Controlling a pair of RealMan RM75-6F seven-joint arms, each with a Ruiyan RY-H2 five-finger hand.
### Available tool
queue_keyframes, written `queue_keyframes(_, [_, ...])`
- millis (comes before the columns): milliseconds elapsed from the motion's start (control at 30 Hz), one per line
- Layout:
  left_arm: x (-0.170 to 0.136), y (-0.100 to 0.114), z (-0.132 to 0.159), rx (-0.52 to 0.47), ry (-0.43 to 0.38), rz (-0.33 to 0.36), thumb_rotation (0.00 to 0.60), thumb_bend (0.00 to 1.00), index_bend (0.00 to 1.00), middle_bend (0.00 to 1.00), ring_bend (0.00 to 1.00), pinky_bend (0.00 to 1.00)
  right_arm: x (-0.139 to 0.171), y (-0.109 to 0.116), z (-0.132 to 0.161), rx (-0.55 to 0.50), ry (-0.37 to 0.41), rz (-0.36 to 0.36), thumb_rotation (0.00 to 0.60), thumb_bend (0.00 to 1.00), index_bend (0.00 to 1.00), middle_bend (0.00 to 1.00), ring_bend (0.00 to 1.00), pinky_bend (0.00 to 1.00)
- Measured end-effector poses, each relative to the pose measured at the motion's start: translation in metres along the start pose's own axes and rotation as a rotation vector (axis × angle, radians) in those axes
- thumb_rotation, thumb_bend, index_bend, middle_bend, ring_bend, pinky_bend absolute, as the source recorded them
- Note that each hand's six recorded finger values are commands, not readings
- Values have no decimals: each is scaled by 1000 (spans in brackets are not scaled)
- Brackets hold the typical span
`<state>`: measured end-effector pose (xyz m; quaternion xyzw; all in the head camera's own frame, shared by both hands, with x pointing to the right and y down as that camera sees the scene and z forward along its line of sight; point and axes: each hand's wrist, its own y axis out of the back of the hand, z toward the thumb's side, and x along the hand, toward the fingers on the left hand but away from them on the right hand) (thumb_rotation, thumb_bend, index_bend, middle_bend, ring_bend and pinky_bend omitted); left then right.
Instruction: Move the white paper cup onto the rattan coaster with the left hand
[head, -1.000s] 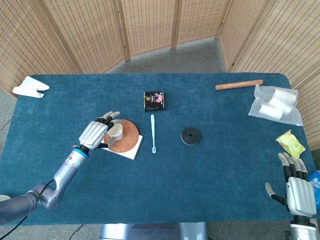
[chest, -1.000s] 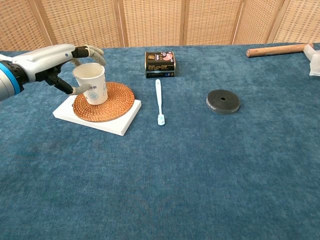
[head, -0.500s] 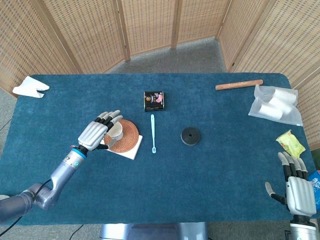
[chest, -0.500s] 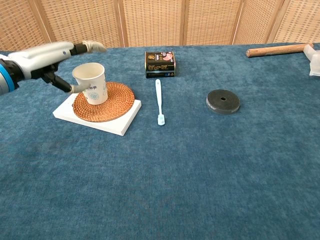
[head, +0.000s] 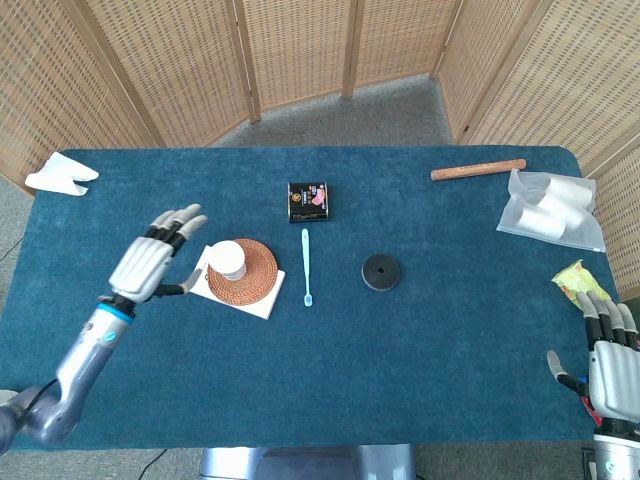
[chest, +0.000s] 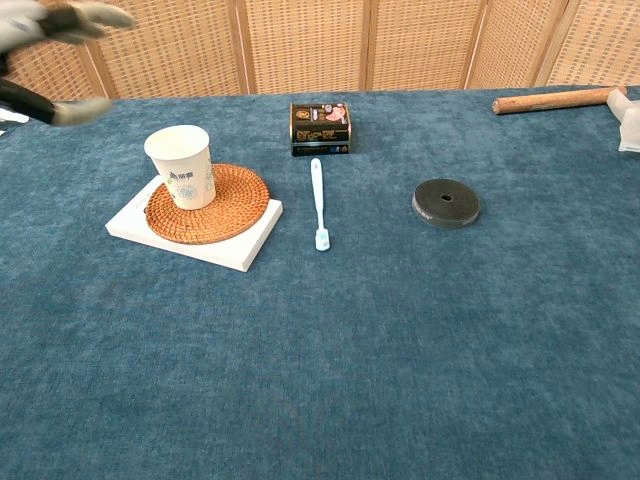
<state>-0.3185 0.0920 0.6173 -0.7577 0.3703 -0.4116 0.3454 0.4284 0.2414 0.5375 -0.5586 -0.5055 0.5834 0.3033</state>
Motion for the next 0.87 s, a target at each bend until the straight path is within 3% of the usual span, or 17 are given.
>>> queue_keyframes(200, [-60,31,-23,0,138,85,490,465,0,0,0,0,-6,-4,8,25,26,6,600,369,0,0,0,0])
queue_keyframes(600, [-198,50,-50,50,402,164,492,465,40,0,0,0,-7,-25,28,-3,93,44,600,371,0,0,0,0])
queue_keyframes(867, [-229,48,-51,58,442,176,493,466,46,0,0,0,-8,-29,38,-2,130,60,600,369,0,0,0,0])
